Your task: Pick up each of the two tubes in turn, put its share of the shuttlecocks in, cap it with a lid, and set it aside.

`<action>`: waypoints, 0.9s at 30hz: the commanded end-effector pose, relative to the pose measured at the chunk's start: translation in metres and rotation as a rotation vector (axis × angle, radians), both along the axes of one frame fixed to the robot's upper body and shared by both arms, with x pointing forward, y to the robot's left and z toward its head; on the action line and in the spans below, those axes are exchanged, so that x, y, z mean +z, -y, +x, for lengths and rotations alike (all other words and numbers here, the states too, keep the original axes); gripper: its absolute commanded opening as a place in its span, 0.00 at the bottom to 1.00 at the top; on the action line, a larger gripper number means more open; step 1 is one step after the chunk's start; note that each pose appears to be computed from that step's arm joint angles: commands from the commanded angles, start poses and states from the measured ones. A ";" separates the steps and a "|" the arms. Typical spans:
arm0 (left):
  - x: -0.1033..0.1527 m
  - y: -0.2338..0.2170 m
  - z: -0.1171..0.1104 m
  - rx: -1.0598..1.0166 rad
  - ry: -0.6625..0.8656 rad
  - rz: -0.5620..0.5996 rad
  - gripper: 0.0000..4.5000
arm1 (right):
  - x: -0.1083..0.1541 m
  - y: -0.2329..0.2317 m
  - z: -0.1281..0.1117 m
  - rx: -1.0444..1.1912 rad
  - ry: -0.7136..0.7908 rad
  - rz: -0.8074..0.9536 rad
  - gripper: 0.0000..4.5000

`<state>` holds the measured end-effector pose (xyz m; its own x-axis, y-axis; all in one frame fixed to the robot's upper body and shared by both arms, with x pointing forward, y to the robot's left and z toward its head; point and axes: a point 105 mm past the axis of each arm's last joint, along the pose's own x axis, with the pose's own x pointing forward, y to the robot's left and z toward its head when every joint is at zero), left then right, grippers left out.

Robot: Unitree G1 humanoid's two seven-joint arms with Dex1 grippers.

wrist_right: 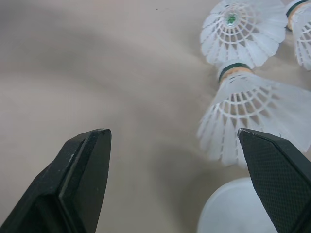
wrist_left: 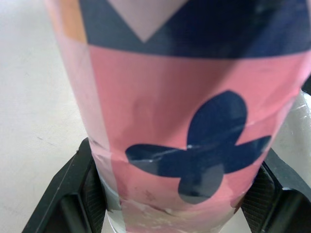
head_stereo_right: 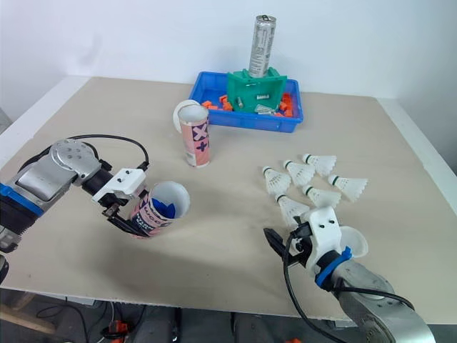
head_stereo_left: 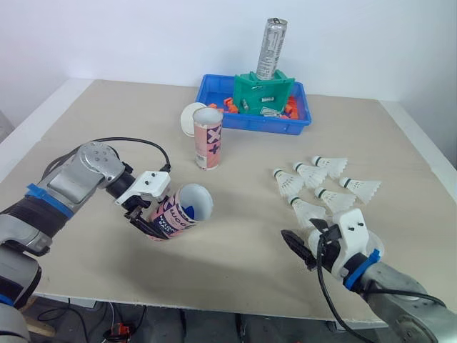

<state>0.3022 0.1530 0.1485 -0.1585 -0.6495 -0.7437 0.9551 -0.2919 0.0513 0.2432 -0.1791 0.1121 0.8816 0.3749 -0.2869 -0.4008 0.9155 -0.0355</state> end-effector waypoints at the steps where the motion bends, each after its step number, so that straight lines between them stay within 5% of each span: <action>1: -0.001 -0.006 0.002 0.026 0.004 0.022 0.73 | 0.006 0.001 0.005 -0.015 0.045 -0.016 1.00; 11: 0.003 -0.002 -0.001 0.024 0.002 -0.021 0.73 | -0.002 0.009 0.023 -0.083 0.063 -0.014 1.00; 14: 0.003 -0.003 -0.002 0.026 0.003 -0.023 0.72 | -0.003 0.012 0.028 -0.107 0.069 -0.023 0.81; 21: 0.004 -0.002 -0.003 0.030 0.003 -0.033 0.72 | -0.002 0.009 0.033 -0.109 0.082 -0.013 0.03; 27: 0.003 -0.002 -0.004 0.033 0.001 -0.035 0.72 | -0.002 0.008 0.034 -0.112 0.087 -0.014 0.01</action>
